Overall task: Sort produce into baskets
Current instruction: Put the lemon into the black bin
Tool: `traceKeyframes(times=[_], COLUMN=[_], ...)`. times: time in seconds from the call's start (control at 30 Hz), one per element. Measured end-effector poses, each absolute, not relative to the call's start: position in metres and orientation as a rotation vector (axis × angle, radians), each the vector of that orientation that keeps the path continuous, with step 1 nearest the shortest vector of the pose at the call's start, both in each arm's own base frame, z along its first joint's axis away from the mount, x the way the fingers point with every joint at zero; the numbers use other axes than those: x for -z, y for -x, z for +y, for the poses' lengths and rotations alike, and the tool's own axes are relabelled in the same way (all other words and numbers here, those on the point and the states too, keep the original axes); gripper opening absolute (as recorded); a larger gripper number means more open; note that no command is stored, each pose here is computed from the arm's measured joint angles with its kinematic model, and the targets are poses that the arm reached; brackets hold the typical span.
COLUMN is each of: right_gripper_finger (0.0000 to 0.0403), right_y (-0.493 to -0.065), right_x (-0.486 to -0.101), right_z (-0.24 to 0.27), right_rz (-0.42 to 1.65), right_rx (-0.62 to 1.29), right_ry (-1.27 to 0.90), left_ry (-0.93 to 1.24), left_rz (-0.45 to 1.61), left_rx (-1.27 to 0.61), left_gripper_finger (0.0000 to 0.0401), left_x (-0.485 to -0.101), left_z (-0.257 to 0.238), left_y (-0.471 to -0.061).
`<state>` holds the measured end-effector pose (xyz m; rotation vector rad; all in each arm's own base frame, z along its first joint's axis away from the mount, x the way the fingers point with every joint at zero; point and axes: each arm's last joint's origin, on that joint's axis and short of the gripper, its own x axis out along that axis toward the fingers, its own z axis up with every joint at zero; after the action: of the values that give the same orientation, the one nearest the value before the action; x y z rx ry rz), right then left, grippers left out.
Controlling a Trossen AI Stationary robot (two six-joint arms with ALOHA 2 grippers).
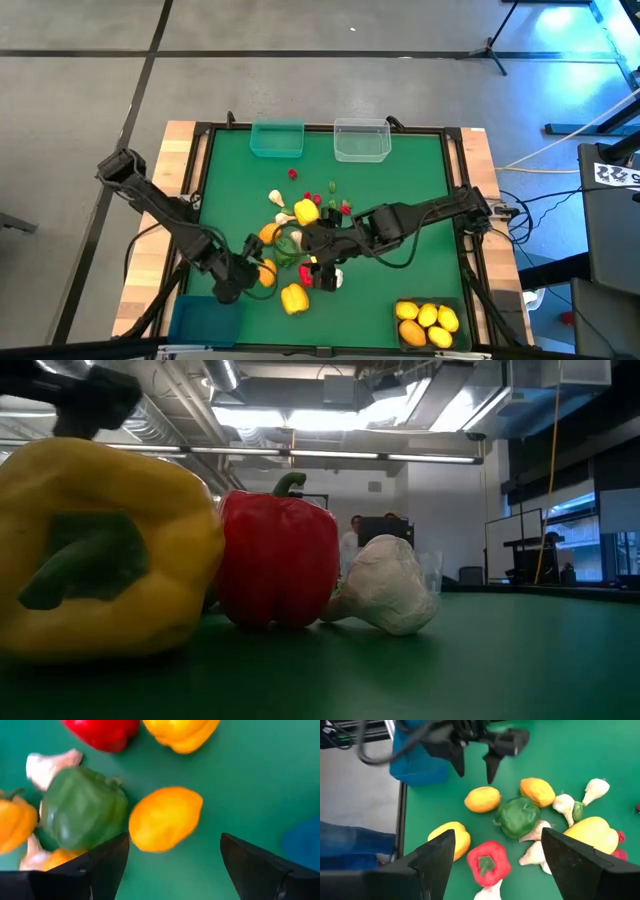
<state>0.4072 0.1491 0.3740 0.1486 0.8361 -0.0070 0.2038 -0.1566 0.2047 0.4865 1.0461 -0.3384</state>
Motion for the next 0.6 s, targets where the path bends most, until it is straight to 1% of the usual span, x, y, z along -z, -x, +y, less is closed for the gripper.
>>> traceKeyframes(times=[0.17, 0.27, 0.6], right_gripper_finger=[0.0289, 0.0289, 0.0289], right_y=[-0.399, -0.395, -0.385], right_x=[-0.383, -0.382, -0.378], right_z=[0.157, 0.164, 0.175], right_rz=[0.837, 0.854, 0.913], right_rx=[-0.010, -0.021, 0.009], right_ry=[-0.135, -0.125, -0.154], left_ry=[-0.553, -0.550, -0.605], left_rz=[1.031, 1.030, 1.011], left_rx=[0.395, 0.470, 0.604], left_gripper_finger=[0.0308, 0.0308, 0.0308], left_x=[-0.202, -0.202, -0.201], left_z=[-0.145, -0.137, -0.124], left_y=[-0.219, -0.226, -0.235])
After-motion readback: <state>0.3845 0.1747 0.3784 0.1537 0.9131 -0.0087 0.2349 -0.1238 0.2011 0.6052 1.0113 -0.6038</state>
